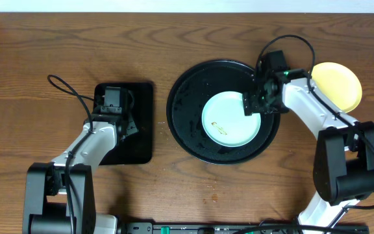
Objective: Clean dirty plates on tray and stack at the side
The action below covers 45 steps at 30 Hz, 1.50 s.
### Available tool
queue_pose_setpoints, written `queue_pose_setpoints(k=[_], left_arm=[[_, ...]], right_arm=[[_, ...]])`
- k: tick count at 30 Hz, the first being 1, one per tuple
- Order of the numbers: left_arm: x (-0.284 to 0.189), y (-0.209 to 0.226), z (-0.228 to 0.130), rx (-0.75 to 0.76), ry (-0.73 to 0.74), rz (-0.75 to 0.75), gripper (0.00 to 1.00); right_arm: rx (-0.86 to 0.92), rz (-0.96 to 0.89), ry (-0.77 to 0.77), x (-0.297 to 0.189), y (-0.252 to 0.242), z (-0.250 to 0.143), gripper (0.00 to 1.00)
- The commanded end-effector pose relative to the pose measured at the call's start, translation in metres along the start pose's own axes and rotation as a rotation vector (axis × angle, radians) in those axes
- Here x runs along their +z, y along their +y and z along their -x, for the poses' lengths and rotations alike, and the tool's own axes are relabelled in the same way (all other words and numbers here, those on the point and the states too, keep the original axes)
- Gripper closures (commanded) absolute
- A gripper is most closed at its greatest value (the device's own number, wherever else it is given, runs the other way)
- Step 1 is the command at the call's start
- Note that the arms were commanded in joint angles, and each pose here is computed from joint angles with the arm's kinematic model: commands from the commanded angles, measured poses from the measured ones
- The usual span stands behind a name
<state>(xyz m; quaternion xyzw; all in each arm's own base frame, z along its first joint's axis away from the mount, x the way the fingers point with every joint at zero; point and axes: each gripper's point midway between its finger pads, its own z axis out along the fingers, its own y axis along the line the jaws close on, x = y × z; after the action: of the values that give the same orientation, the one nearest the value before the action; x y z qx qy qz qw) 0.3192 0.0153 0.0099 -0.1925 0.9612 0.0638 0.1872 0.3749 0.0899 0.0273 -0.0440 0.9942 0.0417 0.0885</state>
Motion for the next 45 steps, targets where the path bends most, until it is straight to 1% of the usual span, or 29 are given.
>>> queue_pose_setpoints(k=[1, 4, 6, 8, 10, 11, 12, 13, 14, 16, 17, 18, 20, 22, 24, 26, 28, 29, 32, 36, 39, 42, 45], left_arm=[[-0.009, 0.001, 0.013, 0.013, -0.048, 0.012, 0.36], [-0.015, 0.001, 0.018, 0.024, -0.069, 0.004, 0.32], [-0.018, 0.001, 0.02, 0.023, -0.079, -0.001, 0.29], [-0.019, 0.001, 0.02, 0.022, -0.083, -0.002, 0.27], [-0.019, 0.001, 0.02, 0.022, -0.082, -0.001, 0.26], [-0.019, 0.002, 0.021, 0.021, -0.085, 0.002, 0.26], [-0.019, 0.002, 0.022, 0.02, -0.089, 0.005, 0.26], [-0.019, 0.002, 0.022, 0.02, -0.09, 0.005, 0.26], [-0.019, 0.002, 0.022, 0.02, -0.091, 0.003, 0.26], [-0.019, 0.002, 0.022, 0.02, -0.089, 0.004, 0.26], [-0.019, 0.002, 0.021, 0.021, -0.085, 0.005, 0.26], [-0.019, 0.003, 0.02, 0.022, -0.08, 0.007, 0.26], [-0.019, 0.003, 0.018, 0.025, -0.073, 0.011, 0.26], [-0.018, 0.004, 0.017, 0.026, -0.07, 0.012, 0.26], [-0.018, 0.004, 0.017, 0.025, -0.07, 0.012, 0.26], [-0.018, 0.004, 0.017, 0.025, -0.07, 0.012, 0.26], [-0.018, 0.004, 0.017, 0.026, -0.07, 0.012, 0.26], [-0.018, 0.004, 0.017, 0.026, -0.07, 0.012, 0.26], [-0.018, 0.004, 0.017, 0.026, -0.07, 0.012, 0.26], [-0.018, 0.004, 0.017, 0.025, -0.069, 0.012, 0.26], [-0.018, 0.004, 0.016, 0.026, -0.067, 0.014, 0.26], [-0.018, 0.004, 0.016, 0.026, -0.067, 0.013, 0.26], [-0.019, 0.004, 0.016, 0.026, -0.067, 0.013, 0.26]], right_arm=[[-0.018, 0.001, 0.031, 0.014, -0.002, -0.016, 0.15], [-0.018, 0.0, 0.042, 0.021, -0.004, -0.025, 0.16], [-0.016, -0.001, 0.05, 0.024, -0.004, -0.029, 0.18], [0.001, 0.009, 0.062, 0.025, -0.003, -0.033, 0.29], [0.014, 0.041, 0.074, 0.026, 0.002, -0.037, 0.43], [0.015, 0.067, 0.081, 0.026, 0.007, -0.038, 0.61], [0.027, 0.086, 0.087, 0.026, 0.01, -0.04, 0.81], [0.057, 0.099, 0.094, 0.026, 0.012, -0.041, 0.93], [0.098, 0.11, 0.102, 0.025, 0.015, -0.042, 0.96], [0.18, 0.147, 0.128, 0.024, 0.022, -0.046, 0.95], [0.211, 0.172, 0.144, 0.023, 0.026, -0.048, 0.91], [0.234, 0.2, 0.161, 0.022, 0.031, -0.051, 0.89], [0.262, 0.275, 0.202, 0.017, 0.045, -0.057, 0.87], [0.261, 0.345, 0.219, 0.013, 0.056, -0.058, 0.8], [0.232, 0.355, 0.204, 0.011, 0.056, -0.054, 0.71], [0.177, 0.328, 0.169, 0.009, 0.048, -0.047, 0.65], [0.111, 0.319, 0.124, 0.005, 0.042, -0.036, 0.61], [0.064, 0.315, 0.092, 0.003, 0.039, -0.028, 0.61], [-0.07, 0.291, -0.018, 0.004, 0.033, -0.005, 0.56], [-0.221, 0.281, -0.108, 0.004, 0.037, 0.011, 0.61], [-0.242, 0.284, -0.117, 0.007, 0.042, 0.012, 0.68], [-0.259, 0.285, -0.105, 0.011, 0.049, 0.007, 0.7], [-0.27, 0.234, -0.097, 0.015, 0.045, 0.005, 0.72]])
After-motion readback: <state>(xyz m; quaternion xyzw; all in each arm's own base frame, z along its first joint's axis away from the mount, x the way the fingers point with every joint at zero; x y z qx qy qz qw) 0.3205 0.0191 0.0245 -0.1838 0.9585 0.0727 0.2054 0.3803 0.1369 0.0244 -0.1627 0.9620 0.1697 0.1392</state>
